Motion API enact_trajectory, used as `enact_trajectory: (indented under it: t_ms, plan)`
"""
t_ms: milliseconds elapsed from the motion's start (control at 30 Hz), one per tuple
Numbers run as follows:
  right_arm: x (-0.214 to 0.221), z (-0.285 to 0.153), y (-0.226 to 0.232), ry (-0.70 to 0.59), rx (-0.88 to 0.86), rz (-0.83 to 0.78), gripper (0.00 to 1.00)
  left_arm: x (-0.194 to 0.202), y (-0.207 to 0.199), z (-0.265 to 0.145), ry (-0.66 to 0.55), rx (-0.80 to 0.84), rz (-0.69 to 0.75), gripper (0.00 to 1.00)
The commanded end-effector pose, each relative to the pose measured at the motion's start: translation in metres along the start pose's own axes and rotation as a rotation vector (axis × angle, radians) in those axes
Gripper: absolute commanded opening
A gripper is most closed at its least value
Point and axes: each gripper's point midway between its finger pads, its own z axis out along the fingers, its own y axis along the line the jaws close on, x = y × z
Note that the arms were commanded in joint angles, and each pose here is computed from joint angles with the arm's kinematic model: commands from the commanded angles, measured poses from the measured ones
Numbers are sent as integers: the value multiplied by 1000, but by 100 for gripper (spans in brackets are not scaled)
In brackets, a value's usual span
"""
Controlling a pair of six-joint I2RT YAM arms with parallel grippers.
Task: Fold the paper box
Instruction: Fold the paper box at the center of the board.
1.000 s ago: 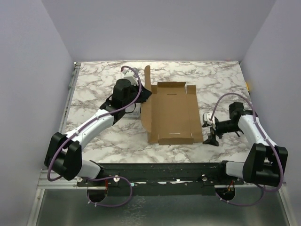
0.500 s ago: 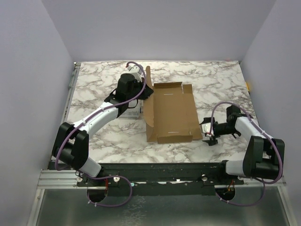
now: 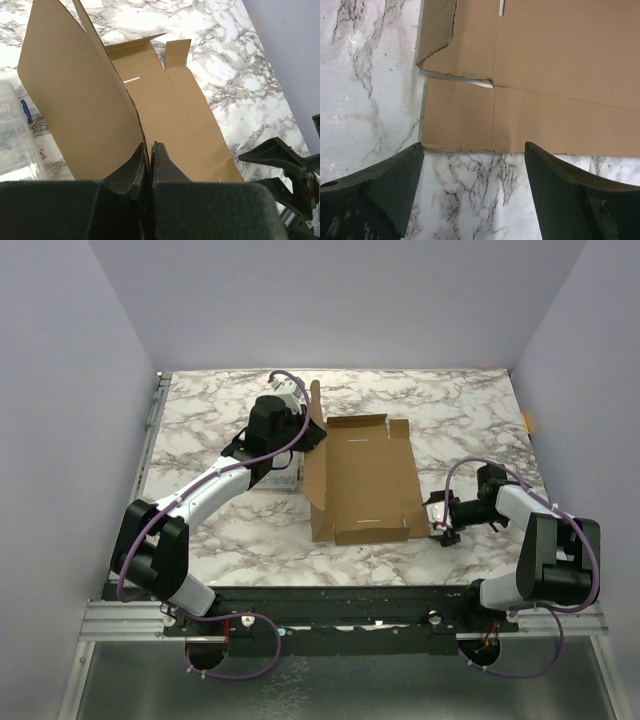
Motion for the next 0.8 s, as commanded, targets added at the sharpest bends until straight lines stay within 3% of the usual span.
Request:
enact_trajectory:
  t_ms: [0,267,567,767]
  plan:
    - [-8,6,3,-31,-8,-43,83,42,27,-1,147,-70,28,0]
    - [-2,8,-2,-16,6,-30,79,39,22,-2,142,-52,22,0]
    - [-8,-2,-41,-57,61,84,47,34,14,-3,139,-22,21,0]
    - [-23,-9,-58,-123,81,145,37,32,10,-3,136,-4,24,0]
